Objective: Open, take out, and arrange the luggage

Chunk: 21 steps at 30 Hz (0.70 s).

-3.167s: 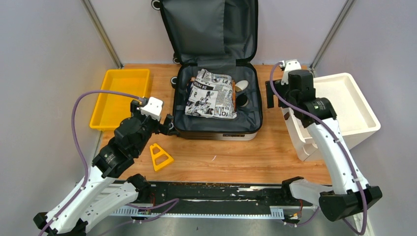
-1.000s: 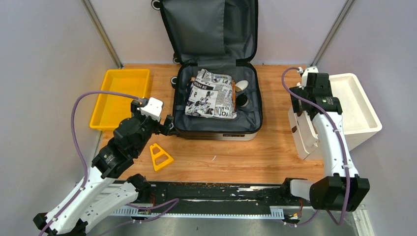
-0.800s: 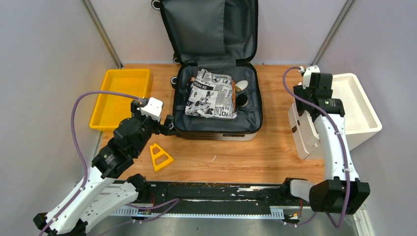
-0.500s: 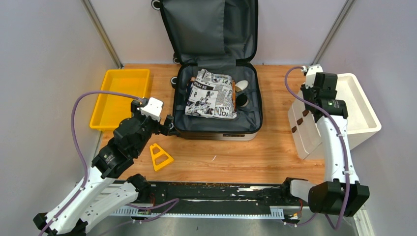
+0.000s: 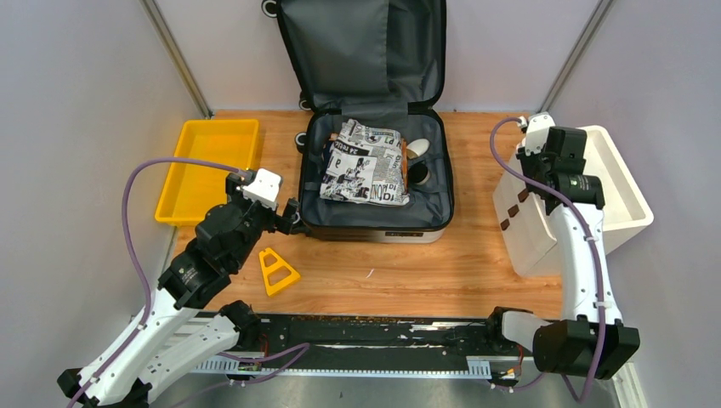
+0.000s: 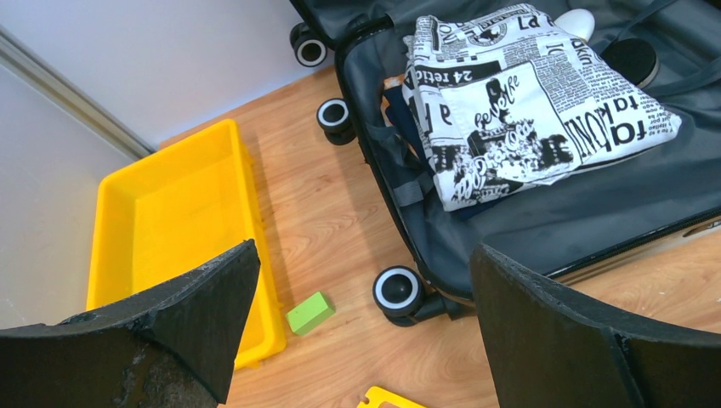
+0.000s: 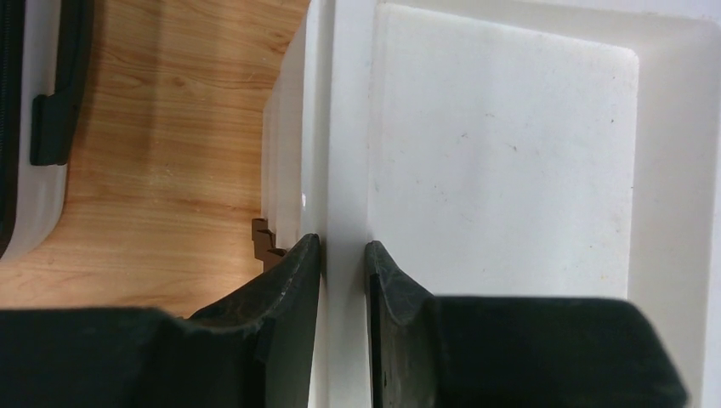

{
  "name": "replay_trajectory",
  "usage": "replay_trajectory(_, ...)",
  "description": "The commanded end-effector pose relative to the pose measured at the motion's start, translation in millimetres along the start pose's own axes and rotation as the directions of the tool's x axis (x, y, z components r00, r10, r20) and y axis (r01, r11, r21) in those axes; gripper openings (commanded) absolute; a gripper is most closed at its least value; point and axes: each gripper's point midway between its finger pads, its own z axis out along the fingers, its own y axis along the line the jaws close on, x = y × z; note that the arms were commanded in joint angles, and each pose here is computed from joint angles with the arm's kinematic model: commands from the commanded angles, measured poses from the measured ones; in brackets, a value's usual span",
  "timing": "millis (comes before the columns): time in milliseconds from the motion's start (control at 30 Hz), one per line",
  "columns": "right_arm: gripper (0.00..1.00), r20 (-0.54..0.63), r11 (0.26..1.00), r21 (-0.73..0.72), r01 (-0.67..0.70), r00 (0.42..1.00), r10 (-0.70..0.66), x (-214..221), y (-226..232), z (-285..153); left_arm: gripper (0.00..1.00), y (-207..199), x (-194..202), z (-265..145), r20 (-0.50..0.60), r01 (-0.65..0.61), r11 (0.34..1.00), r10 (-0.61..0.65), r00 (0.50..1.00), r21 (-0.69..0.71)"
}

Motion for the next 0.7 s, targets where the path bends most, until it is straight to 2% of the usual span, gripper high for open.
replay_trajectory(0, 0.00, 0.161, 0.985, -0.168, 0.050, 0.987, -0.023, -32.4, 26.8, -26.4, 1.00, 1.4, -11.5, -0.4, 0.048, 0.005, 1.000, -0.005, 0.999, -0.001)
replay_trajectory(167, 0.00, 0.157, 0.982, -0.180, 0.059, 0.987, -0.030, -30.3, 29.5, -25.2, 1.00, 1.7, -11.4, -0.6, 0.048, 0.006, 1.000, -0.006, 0.999, -0.002)
replay_trajectory(200, 0.02, 0.149, 0.985, -0.166, 0.051, 0.989, -0.026, -29.1, 27.1, -23.9, 1.00, 1.6, -11.5, -0.6, 0.048, 0.005, 1.000, -0.005, 0.999, -0.001)
replay_trajectory(267, 0.15, 0.127, 0.992, -0.121, 0.022, 0.992, -0.007, -28.2, 19.0, -21.1, 1.00, 1.8, -11.6, -0.6, 0.049, 0.007, 1.000, -0.006, 0.999, -0.002)
replay_trajectory(400, 0.52, 0.143, 0.992, -0.127, -0.026, 0.989, 0.044, -39.4, 17.4, -27.8, 1.00, 0.8, -11.4, -0.1, 0.047, 0.006, 1.000, -0.006, 0.999, 0.001)
replay_trajectory(433, 0.56, 0.154, 0.990, -0.132, -0.039, 0.986, 0.060, -43.8, 17.7, -30.9, 1.00, 1.0, -11.2, 0.0, 0.047, 0.004, 1.000, -0.004, 0.999, 0.001)
replay_trajectory(567, 0.59, 0.197, 0.983, -0.156, -0.102, 0.971, 0.132, -62.1, 20.9, -44.7, 1.00, 0.9, -10.7, 0.0, 0.045, 0.002, 1.000, -0.002, 0.999, 0.002)
replay_trajectory(667, 0.52, 0.227, 0.961, -0.223, -0.163, 0.950, 0.214, -80.1, 33.3, -57.1, 1.00, 0.6, -10.6, 0.0, 0.044, 0.002, 1.000, -0.002, 0.999, 0.002)
